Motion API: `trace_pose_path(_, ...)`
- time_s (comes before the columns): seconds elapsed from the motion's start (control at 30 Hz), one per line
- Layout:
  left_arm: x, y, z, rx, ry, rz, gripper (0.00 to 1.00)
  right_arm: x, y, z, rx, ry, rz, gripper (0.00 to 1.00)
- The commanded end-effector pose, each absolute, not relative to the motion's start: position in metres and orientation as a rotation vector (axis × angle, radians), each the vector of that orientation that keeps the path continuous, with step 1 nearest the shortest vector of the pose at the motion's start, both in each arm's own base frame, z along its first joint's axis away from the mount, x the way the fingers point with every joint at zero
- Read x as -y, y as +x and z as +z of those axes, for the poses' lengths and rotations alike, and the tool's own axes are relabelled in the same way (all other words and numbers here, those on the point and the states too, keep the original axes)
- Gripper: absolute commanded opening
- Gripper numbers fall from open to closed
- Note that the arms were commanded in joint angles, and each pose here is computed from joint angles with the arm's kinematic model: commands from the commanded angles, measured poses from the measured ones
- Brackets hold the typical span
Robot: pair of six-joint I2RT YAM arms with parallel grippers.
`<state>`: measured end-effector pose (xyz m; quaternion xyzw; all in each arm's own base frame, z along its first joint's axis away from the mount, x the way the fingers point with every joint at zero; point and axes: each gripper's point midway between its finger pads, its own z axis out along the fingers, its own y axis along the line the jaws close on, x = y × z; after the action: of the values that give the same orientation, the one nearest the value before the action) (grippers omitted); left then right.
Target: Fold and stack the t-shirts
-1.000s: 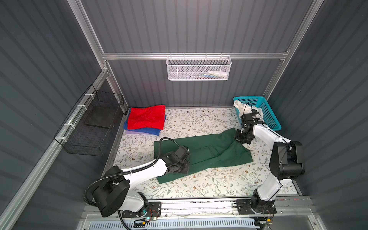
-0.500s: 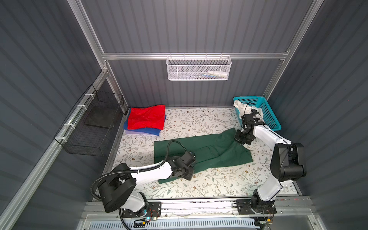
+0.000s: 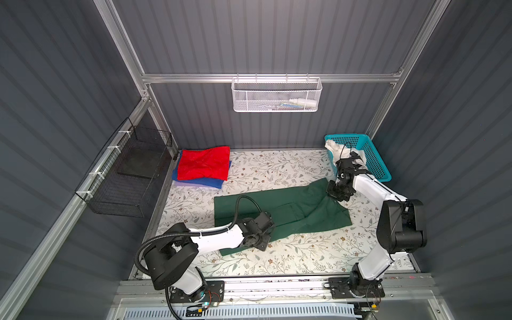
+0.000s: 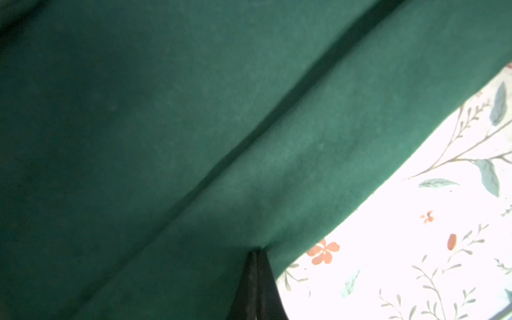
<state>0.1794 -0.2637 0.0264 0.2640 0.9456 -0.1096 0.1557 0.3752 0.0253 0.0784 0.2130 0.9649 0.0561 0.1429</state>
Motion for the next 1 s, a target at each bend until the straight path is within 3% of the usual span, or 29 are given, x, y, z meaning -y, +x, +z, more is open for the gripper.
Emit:
trace_pose_path(0.0, 0.274, 0.187, 0.049, -2.668, 0.776, -0.324, 0.0, -0.023, 0.368, 0.084, -2.772, 0.612, 0.16, 0.54)
trace_pose_path(0.17, 0.286, 0.194, 0.082, -2.606, 0.853, -0.345, 0.0, -0.022, 0.359, 0.096, -2.727, 0.603, 0.169, 0.89)
trace_pose_path(0.27, 0.287, 0.2, 0.089, -2.606, 0.852, -0.369, 0.0, -0.027, 0.348, 0.102, -2.693, 0.573, 0.213, 0.98)
trace_pose_path(0.4, 0.286, 0.203, 0.088, -2.623, 0.856, -0.421, 0.0, -0.035, 0.328, 0.1, -2.673, 0.538, 0.274, 0.99)
trace_pose_path(0.43, 0.29, 0.201, 0.088, -2.622, 0.863, -0.444, 0.06, -0.036, 0.322, 0.099, -2.671, 0.536, 0.286, 0.99)
trace_pose_path(0.47, 0.297, 0.197, 0.089, -2.616, 0.879, -0.496, 0.22, -0.037, 0.318, 0.098, -2.664, 0.539, 0.302, 0.99)
trace_pose_path(0.5, 0.306, 0.191, 0.09, -2.601, 0.905, -0.561, 0.24, -0.04, 0.314, 0.097, -2.663, 0.541, 0.328, 0.99)
trace_pose_path(0.73, 0.313, 0.168, 0.063, -2.62, 0.99, -0.594, 0.24, -0.068, 0.295, 0.103, -2.607, 0.564, 0.6, 0.99)
trace_pose_path(0.97, 0.287, 0.167, 0.028, -2.663, 0.981, -0.351, 0.26, -0.066, 0.28, 0.097, -2.614, 0.562, 0.584, 0.99)
